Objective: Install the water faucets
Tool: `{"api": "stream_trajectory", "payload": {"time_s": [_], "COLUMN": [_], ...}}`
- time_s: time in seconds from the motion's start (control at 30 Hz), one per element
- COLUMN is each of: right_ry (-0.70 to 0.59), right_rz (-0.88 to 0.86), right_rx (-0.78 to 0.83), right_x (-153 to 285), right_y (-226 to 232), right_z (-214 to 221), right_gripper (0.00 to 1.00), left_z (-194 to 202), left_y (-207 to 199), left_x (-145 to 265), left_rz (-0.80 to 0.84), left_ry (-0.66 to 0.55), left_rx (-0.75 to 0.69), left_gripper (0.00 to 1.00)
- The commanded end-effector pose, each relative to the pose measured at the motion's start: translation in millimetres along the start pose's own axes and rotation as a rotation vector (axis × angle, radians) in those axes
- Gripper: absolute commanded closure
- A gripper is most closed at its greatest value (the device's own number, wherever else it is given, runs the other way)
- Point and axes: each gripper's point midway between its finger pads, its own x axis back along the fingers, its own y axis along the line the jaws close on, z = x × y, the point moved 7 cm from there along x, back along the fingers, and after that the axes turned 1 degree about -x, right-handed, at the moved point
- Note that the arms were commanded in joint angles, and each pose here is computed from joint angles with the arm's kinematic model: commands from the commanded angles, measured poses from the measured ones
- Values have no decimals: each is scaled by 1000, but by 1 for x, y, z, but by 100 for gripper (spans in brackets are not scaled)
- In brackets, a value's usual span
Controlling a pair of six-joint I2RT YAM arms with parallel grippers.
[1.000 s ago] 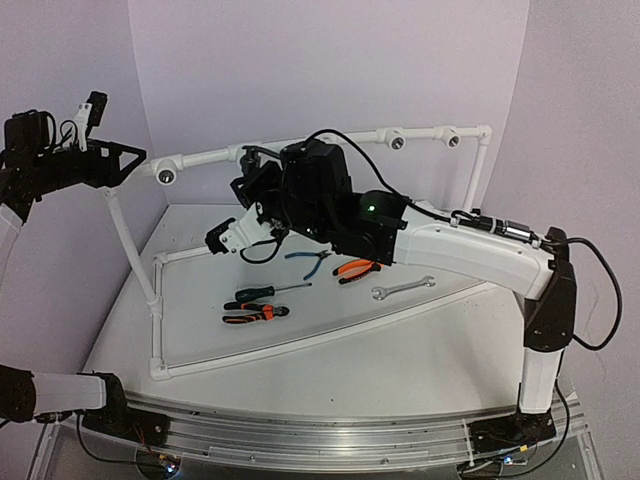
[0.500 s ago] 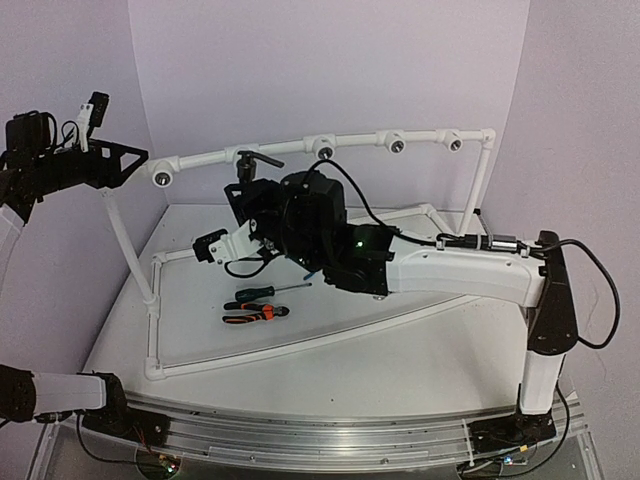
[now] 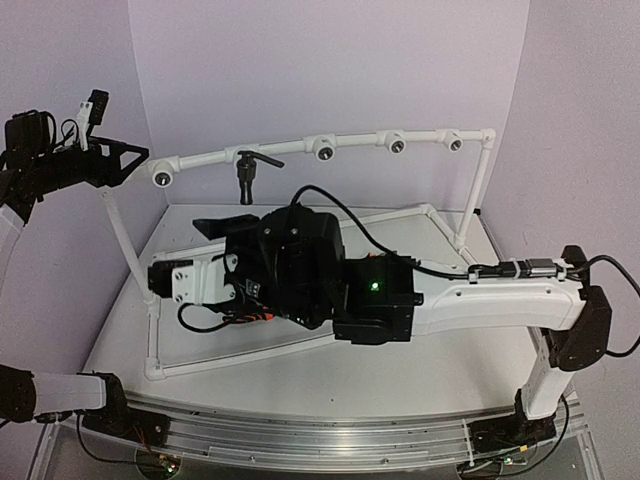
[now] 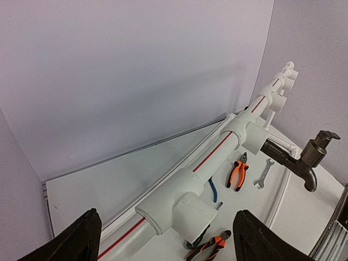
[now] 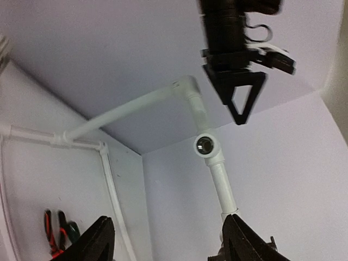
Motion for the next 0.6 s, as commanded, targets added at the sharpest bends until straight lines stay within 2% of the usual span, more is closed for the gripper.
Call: {"api": "stream_trajectory", "payload": {"time_s": [0.0, 0.03, 0.07, 0.17, 0.27, 0.37, 0.43, 0.57], "right_ry": [27, 66, 95, 182, 195, 232, 244, 171], "right_rz": [253, 325, 379, 542, 581, 451, 312, 104], "right_rx": [-740, -815, -873, -982, -1019, -1099, -1252, -1315], "right_x": [37, 39, 40, 44, 38, 19, 7, -5], "right_y": [-98, -109, -114, -129, -134, -130, -132, -126], "right_z": [-6, -2, 1, 11, 15, 36, 62, 64], "right_gripper": [18, 6, 3, 2, 2, 2, 2, 2], "left_z": [-5, -4, -3, -1, 1, 2, 3, 3], "left_y": [-2, -2, -2, -2, -2, -3, -4, -5], "left_x": [2, 2, 2, 1, -1, -1, -2, 0], "left_rz": [14, 16, 17, 22, 31, 42, 48, 51], "left_ry": [-36, -35, -35, -34, -34, -37, -38, -40], "left_rx": [-31, -28, -27, -25, -22, -20, -22, -29], "left_gripper": [15, 15, 15, 15, 15, 16, 16, 16]}}
